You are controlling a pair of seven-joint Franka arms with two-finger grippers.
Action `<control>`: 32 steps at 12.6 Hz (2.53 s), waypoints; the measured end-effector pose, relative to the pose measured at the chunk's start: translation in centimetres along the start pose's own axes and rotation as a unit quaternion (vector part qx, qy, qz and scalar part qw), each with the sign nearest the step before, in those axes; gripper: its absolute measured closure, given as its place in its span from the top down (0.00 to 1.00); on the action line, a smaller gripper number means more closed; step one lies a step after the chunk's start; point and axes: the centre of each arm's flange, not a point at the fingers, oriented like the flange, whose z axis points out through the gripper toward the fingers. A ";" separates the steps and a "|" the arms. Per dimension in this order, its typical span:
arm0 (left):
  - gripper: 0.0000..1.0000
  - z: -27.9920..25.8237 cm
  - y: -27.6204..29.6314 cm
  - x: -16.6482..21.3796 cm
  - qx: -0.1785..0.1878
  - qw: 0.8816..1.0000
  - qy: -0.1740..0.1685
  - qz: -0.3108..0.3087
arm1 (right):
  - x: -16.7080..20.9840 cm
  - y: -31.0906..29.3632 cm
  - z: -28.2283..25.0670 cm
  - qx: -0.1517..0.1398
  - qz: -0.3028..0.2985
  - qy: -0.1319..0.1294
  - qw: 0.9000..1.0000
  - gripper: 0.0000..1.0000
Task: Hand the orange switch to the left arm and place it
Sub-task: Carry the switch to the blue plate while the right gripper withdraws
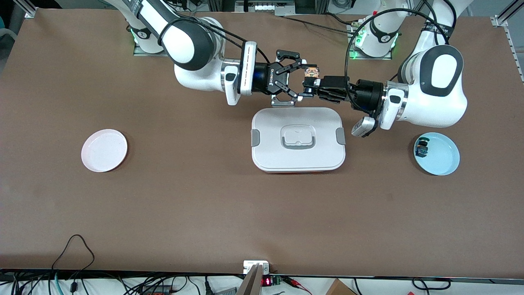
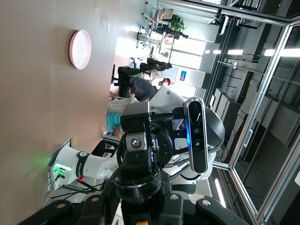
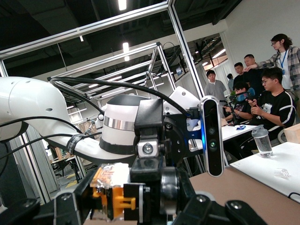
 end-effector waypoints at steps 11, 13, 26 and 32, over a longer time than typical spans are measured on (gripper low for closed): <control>0.38 -4.5 2.3 -0.1 0.158 0.986 -0.007 0.062 | 10.0 10.3 -15.8 0.060 -0.036 -0.136 0.988 1.00; 0.37 -4.9 1.9 -0.2 0.196 0.978 -0.014 0.067 | 13.0 10.7 -20.8 0.053 -0.038 -0.208 0.976 1.00; 0.37 -15.8 -6.1 2.7 0.642 0.724 -0.207 0.147 | 18.3 6.7 -37.9 -0.258 0.184 -0.669 0.672 1.00; 0.37 -25.5 -10.9 4.4 0.700 0.593 -0.336 0.213 | 21.1 8.4 -38.8 -0.403 0.147 -0.657 0.620 1.00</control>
